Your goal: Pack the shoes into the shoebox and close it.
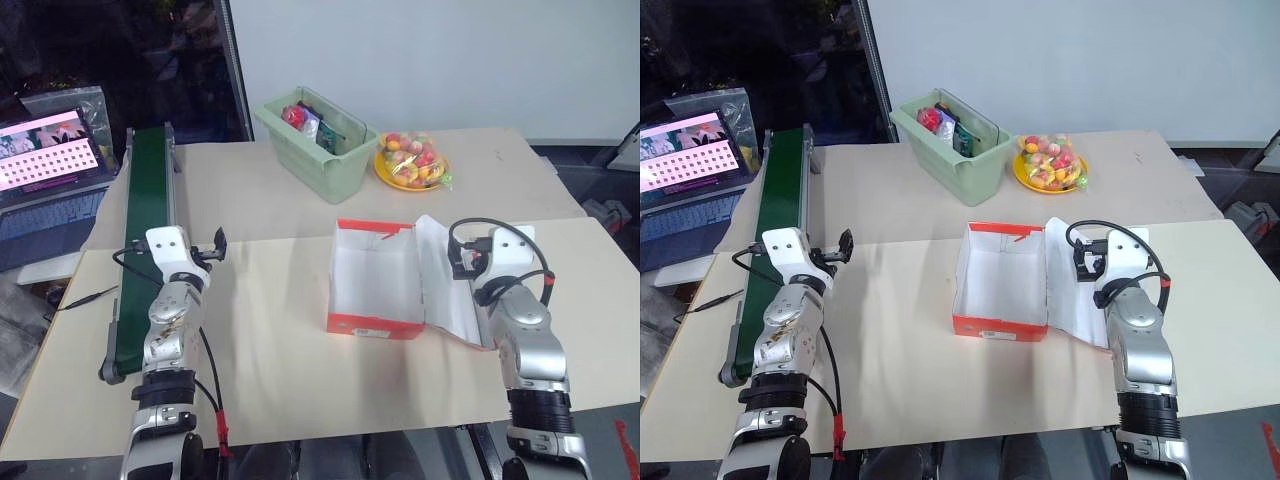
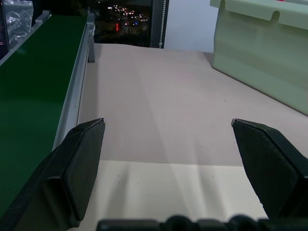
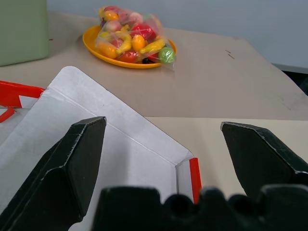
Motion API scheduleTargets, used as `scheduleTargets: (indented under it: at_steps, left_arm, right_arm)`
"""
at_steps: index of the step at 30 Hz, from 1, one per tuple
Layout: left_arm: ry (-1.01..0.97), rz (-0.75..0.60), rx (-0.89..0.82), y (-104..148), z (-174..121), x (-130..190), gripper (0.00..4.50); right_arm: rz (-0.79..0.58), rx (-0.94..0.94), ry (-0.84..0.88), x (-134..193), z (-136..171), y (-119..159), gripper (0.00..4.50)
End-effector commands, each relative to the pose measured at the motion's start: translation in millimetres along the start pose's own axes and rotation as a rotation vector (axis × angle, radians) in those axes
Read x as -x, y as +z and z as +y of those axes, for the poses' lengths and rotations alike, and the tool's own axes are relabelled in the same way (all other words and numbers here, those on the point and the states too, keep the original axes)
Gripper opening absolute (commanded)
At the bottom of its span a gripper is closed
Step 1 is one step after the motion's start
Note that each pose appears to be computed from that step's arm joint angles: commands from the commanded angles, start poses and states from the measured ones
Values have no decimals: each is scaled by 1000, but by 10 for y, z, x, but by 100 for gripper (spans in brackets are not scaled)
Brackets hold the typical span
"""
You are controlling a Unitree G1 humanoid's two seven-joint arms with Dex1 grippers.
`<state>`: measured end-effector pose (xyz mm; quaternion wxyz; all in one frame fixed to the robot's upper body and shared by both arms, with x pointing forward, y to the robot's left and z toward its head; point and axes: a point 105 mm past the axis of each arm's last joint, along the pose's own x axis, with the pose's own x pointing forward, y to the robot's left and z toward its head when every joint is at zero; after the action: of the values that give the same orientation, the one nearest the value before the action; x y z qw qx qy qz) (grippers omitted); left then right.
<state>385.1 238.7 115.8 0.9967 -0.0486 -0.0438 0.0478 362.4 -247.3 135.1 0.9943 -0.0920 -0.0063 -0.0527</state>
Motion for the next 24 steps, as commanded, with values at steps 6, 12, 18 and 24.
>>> scheduleTargets:
  at_steps: [6,12,18,24]
  left_arm:
    - [-81,-109,-84,351,-121,67,450]
    - [-73,-135,-125,459,-124,203,450]
    - [28,-104,-130,424,47,344,450]
    - [260,-1,-171,443,675,755,450]
  right_arm:
    - [-209,-269,467,226,791,847,448]
    - [-190,-176,1263,1077,1617,1133,448]
    - [-124,-13,1448,1194,1832,976,448]
    - [-120,57,1424,1074,1887,884,448]
